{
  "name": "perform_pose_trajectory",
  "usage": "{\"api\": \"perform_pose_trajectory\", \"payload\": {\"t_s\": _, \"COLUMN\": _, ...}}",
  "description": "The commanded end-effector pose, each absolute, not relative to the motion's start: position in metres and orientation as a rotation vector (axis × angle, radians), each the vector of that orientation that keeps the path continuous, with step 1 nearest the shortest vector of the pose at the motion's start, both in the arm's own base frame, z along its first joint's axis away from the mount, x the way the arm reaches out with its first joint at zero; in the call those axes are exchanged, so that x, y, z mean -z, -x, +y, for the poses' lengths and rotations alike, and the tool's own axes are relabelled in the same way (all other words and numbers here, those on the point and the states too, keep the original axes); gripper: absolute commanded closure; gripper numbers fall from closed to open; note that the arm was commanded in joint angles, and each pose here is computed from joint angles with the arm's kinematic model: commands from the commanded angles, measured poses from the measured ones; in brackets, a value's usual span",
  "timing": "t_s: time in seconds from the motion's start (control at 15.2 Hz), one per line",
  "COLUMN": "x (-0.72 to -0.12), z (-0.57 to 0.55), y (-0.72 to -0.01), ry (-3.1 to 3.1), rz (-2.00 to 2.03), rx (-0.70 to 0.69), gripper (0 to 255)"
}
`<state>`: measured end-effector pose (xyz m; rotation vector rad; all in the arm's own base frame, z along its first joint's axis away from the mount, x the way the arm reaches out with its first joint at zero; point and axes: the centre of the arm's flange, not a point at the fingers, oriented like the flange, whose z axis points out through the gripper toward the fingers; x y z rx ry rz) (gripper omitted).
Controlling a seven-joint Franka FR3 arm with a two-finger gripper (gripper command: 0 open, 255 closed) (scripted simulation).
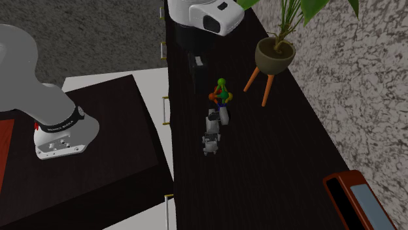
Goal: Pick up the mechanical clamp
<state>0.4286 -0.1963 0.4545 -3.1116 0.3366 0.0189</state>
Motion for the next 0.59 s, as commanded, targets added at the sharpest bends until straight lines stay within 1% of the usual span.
{"api": "perform_pose_trajectory", "payload": {"t_s": 0.0, "x": -0.437, "z": -0.211, "y": -0.443, "ry": 3.110, "rz": 0.352, "rx": -0.019, "gripper": 0}}
{"api": "perform_pose_trajectory", "payload": {"t_s": 0.4, "x": -0.393, "z": -0.266, "y": -0.481, "ry": 3.100, "rz": 0.397, "rx": -0.019, "gripper": 0}}
{"api": "perform_pose_trajectory", "payload": {"t_s": 0.53, "x": -0.384, "z": -0.270, "y": -0.484, "ry": 3.099, "rz": 0.400, "rx": -0.019, "gripper": 0}}
